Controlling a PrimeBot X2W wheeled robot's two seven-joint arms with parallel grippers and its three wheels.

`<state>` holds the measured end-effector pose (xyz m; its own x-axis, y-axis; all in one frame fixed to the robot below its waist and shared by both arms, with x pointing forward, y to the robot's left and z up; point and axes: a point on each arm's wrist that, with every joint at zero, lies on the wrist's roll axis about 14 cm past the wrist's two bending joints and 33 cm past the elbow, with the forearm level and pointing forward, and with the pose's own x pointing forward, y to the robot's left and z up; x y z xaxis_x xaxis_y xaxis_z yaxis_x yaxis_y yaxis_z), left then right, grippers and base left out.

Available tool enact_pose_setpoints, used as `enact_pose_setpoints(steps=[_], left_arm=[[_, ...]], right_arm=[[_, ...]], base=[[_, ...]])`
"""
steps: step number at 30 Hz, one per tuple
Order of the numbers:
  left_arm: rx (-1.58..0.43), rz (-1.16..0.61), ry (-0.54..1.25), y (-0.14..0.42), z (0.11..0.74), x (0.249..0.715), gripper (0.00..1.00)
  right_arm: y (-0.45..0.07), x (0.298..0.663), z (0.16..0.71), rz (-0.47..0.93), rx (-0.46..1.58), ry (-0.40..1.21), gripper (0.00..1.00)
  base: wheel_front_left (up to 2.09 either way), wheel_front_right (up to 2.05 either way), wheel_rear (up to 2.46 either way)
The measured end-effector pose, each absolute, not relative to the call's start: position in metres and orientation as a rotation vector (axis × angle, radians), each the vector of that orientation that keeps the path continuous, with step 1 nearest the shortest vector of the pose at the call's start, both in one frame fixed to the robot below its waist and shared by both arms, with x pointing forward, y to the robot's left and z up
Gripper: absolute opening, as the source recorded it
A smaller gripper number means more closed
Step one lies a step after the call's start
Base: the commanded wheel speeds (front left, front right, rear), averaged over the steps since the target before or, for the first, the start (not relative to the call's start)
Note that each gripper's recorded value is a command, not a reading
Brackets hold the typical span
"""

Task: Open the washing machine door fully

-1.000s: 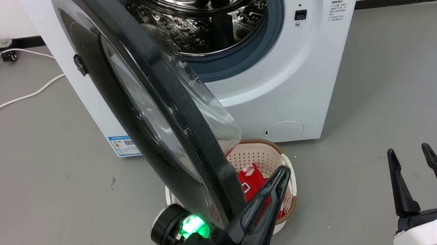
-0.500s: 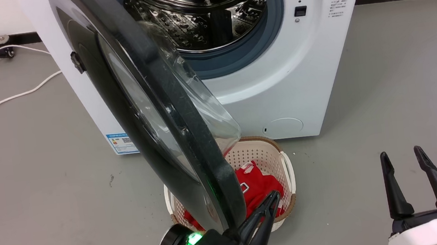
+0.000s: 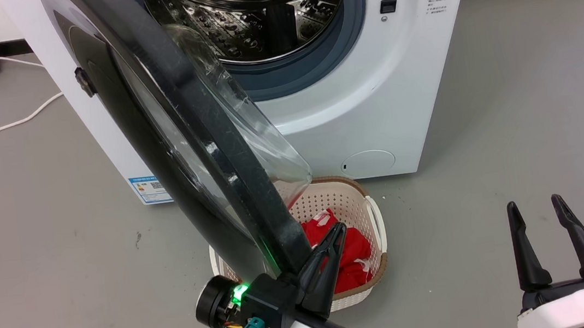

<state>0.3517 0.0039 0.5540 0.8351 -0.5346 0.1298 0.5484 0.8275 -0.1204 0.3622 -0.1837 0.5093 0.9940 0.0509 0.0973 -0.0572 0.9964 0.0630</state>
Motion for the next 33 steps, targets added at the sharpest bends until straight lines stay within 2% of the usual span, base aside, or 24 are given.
enact_pose_setpoints(steps=[19,33], left_arm=[[-0.167,-0.450,-0.088,0.034,0.550,0.346,0.00],[-0.174,-0.249,-0.075,0.087,0.546,0.318,0.00]], right_arm=[[-0.176,0.367,0.509,0.077,0.089,-0.097,1.00],[-0.117,0.388,0.510,0.254,0.101,-0.095,1.00]], base=[[0.00,0.00,0.00],[0.00,0.00,0.00]])
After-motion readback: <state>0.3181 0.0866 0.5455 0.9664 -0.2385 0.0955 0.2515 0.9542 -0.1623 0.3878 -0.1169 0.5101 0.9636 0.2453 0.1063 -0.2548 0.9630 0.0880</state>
